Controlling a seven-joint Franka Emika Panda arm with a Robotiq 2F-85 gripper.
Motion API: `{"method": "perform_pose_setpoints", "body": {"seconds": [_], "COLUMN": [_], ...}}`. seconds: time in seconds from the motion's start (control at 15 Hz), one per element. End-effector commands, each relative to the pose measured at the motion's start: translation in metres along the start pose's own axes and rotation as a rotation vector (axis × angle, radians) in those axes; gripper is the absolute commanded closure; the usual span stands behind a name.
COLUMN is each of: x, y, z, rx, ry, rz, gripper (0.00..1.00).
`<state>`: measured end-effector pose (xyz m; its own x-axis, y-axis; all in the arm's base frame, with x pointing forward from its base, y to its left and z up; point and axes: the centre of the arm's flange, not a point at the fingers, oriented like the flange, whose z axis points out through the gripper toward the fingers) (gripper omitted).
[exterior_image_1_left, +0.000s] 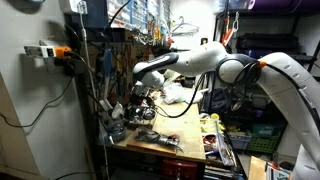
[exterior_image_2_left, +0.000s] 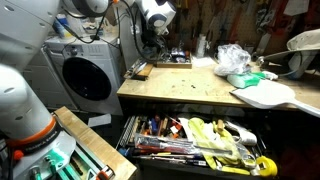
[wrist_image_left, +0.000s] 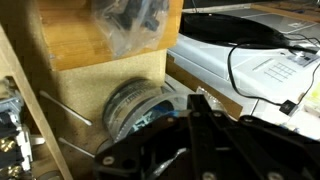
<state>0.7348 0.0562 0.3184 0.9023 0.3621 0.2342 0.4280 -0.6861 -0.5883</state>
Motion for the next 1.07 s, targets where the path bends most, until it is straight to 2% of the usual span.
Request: {"method": "perform_pose_setpoints", "body": {"seconds": [0.0,0.13,0.2,0.27,0.67,0.8,0.93,1.0], "x": [0.011,0.012,0.013,0.013,0.017,0.014,0.001,-0.007], "y": [0.005,0.004,0.004,0.003,-0.008,-0.012,-0.009,-0.006], "z": [0.005,0.006,0.006,0.006,-0.004,-0.016,-0.032,-0.039], "rx": [-0.009,-0.005,0.0,-0.002,0.004,-0.011,-0.056,-0.062], "ry": [-0.021,-0.032,-0.037,-0.039,-0.018,-0.012,-0.05,-0.064], "rz": [0.06,0.073,0.075,0.073,0.044,-0.001,-0.066,-0.086], "gripper": [1.0,1.0,0.74,0.74,0.3,0.14,0.01,0.0]}}
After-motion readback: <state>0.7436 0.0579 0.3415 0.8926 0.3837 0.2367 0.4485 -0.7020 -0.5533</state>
